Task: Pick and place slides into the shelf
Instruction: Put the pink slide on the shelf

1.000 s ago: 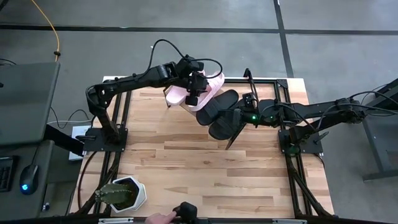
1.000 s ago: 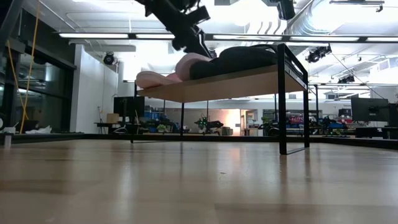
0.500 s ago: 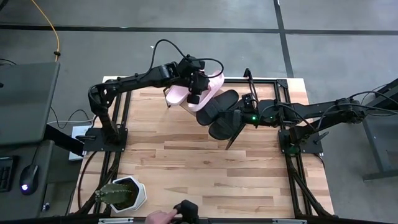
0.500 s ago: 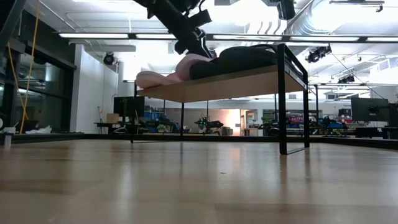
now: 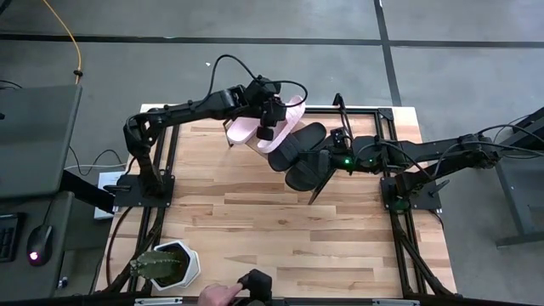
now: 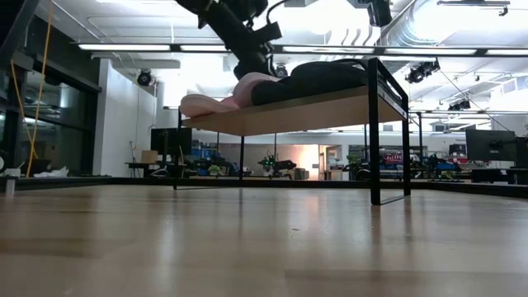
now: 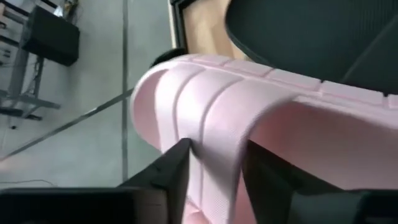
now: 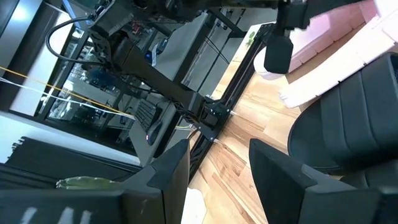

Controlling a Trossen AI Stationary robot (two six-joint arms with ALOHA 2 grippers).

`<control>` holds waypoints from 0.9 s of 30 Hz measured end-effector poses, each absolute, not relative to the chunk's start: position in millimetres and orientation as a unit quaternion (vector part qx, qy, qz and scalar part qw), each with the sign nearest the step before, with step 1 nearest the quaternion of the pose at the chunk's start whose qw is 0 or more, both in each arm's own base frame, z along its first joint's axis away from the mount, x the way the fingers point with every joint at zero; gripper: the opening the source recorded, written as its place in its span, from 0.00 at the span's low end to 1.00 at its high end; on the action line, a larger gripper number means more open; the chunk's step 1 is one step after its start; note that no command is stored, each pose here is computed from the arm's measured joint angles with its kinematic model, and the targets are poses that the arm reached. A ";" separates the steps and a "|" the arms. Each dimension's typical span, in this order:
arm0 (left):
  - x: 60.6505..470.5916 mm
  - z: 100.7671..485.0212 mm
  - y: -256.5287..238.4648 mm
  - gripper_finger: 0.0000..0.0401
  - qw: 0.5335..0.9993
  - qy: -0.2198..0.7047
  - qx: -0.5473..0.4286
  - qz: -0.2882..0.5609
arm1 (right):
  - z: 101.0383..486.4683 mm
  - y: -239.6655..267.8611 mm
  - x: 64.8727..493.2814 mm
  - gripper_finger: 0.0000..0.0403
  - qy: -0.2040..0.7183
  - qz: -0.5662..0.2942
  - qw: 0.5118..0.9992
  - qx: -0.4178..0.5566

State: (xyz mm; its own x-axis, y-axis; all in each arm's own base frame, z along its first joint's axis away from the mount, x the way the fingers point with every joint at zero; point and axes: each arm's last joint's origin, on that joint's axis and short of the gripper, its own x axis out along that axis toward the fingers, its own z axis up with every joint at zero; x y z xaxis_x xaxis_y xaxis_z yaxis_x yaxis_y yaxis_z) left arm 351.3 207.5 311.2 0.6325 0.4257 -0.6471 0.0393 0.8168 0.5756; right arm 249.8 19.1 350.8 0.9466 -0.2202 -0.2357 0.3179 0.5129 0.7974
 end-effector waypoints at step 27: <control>340.3 312.1 202.0 0.02 0.803 0.497 0.308 0.117 | 350.5 18.6 249.7 0.39 0.051 -0.161 0.870 0.464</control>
State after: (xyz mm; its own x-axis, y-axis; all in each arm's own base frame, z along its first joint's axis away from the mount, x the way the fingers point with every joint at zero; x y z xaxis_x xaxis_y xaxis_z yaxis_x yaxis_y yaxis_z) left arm 340.3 202.0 312.1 0.4792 0.4930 -0.7262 0.1185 0.7835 0.6100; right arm 249.7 18.6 350.5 0.9431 -0.2327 -0.2376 0.3269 0.5180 0.7904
